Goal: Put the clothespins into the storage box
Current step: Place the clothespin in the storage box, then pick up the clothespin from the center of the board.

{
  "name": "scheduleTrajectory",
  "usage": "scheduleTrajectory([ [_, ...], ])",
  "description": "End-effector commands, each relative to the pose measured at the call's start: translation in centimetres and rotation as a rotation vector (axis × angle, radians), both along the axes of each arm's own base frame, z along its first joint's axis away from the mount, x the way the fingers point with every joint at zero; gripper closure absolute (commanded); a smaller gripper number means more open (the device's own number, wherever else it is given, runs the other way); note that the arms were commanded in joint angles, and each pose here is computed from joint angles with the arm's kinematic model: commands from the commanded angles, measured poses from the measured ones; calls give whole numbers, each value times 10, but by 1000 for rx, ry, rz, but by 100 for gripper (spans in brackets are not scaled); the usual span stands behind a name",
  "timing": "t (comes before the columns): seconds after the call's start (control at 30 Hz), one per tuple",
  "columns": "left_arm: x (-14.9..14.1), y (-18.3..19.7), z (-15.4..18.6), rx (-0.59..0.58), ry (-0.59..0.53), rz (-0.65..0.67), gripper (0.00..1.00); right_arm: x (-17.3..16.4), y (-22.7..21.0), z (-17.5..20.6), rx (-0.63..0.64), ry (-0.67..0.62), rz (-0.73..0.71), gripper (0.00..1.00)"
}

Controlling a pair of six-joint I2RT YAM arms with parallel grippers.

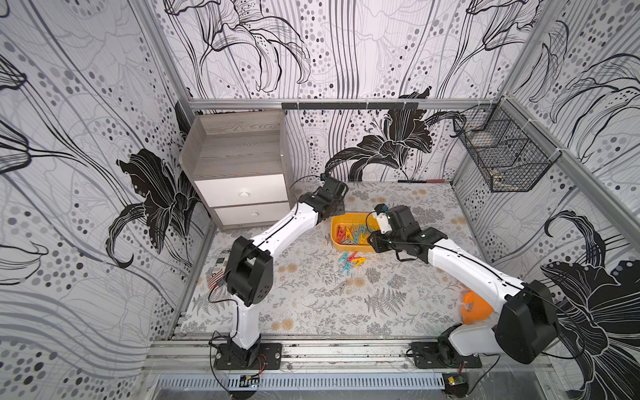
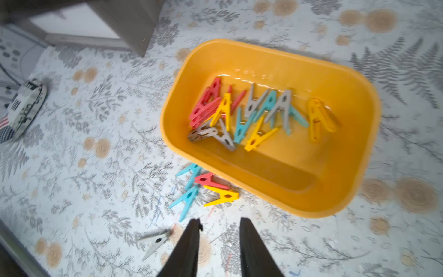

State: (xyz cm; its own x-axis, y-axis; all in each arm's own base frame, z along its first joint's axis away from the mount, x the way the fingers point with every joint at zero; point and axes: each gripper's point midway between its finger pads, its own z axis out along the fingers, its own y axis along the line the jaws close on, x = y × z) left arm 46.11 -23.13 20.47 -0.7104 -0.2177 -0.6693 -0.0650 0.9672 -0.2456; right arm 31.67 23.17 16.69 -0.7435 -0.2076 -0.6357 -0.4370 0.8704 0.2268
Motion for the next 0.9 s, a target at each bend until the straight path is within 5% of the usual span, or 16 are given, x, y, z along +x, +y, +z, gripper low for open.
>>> scheduleTrajectory([
  [0.0,-18,19,-10,-17,18,25,66,-22,19,-16,-38,57,44,67],
  [0.37,-97,73,-79,-30,135,91,65,-61,59,-77,-79,161,66,65],
  [0.87,-113,92,-89,-43,151,119,65,-50,66,-138,-190,201,-18,67],
])
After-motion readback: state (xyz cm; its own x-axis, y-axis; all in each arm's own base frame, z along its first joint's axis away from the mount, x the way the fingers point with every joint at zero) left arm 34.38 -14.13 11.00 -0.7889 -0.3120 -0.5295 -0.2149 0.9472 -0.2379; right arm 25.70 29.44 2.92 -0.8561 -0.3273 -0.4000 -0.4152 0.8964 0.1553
